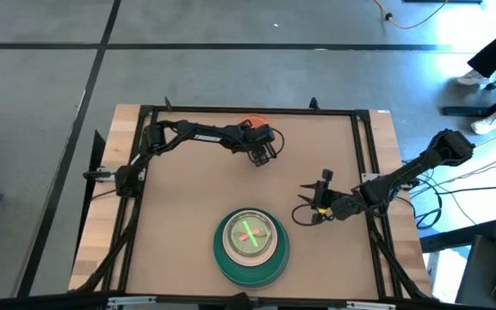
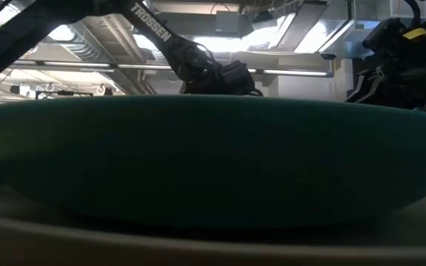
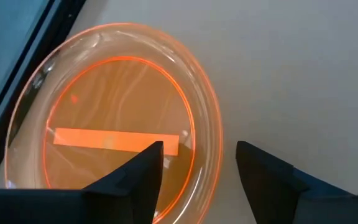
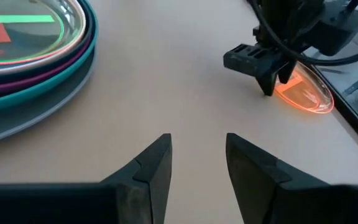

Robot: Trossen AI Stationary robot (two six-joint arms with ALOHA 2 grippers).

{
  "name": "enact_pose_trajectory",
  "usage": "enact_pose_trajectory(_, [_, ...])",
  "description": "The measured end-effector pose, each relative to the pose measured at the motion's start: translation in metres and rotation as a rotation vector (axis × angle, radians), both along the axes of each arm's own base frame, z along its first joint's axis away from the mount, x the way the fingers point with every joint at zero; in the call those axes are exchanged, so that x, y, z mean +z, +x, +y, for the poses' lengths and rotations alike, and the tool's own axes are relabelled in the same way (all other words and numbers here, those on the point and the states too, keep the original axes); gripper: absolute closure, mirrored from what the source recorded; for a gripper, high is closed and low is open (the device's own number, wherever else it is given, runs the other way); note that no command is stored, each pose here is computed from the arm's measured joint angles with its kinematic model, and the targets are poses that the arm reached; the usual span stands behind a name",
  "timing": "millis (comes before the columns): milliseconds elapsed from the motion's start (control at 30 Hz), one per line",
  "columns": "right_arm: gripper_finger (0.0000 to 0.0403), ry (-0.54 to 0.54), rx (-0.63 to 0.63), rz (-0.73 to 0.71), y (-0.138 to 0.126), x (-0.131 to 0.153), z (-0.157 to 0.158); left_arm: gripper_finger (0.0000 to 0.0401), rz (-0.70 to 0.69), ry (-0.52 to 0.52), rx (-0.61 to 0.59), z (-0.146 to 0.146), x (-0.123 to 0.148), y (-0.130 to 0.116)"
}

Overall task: Stack plastic plates
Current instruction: Stack the orange transparent plate on top of the green transparent plate

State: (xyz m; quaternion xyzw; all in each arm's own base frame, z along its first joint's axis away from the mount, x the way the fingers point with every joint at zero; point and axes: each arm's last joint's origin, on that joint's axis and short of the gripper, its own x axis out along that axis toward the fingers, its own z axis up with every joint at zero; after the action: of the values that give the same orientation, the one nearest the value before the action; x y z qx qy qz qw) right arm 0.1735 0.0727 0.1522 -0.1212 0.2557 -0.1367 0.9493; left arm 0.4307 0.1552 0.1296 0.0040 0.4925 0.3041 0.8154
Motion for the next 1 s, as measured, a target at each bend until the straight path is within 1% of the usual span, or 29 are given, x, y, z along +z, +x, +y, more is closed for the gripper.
enact_pose_trajectory(67, [0.0258, -0.001, -0.005, -0.001, 0.000, 0.000, -0.001, 0.0215, 0.002, -0.005, -0.003, 0.000, 0.000, 0.000])
enact_pose_trajectory(167, [0.0258, -0.004, -0.011, 0.001, 0.000, 0.000, -0.002, 0.0245, 0.009, -0.016, -0.007, 0.001, -0.001, -0.001])
enact_pose_trajectory(300, [0.0258, -0.012, -0.024, 0.000, 0.001, 0.000, -0.003, 0.0296, 0.030, -0.016, -0.035, 0.000, -0.001, -0.002])
enact_pose_trajectory(400, [0.0258, -0.013, -0.034, 0.002, 0.001, 0.000, -0.004, 0.0335, 0.033, -0.035, -0.077, 0.000, -0.001, -0.001])
enact_pose_trajectory(567, [0.0258, -0.008, -0.033, 0.015, 0.001, -0.001, -0.006, 0.0392, 0.054, -0.022, -0.125, -0.001, -0.001, -0.001])
enact_pose_trajectory(767, [0.0258, -0.008, -0.032, 0.017, 0.001, -0.001, -0.006, 0.0395, 0.054, -0.011, -0.145, -0.003, 0.001, 0.000])
enact_pose_trajectory(1000, [0.0258, -0.008, -0.033, 0.016, 0.001, -0.001, -0.006, 0.0398, 0.071, 0.070, -0.179, -0.023, 0.009, 0.006])
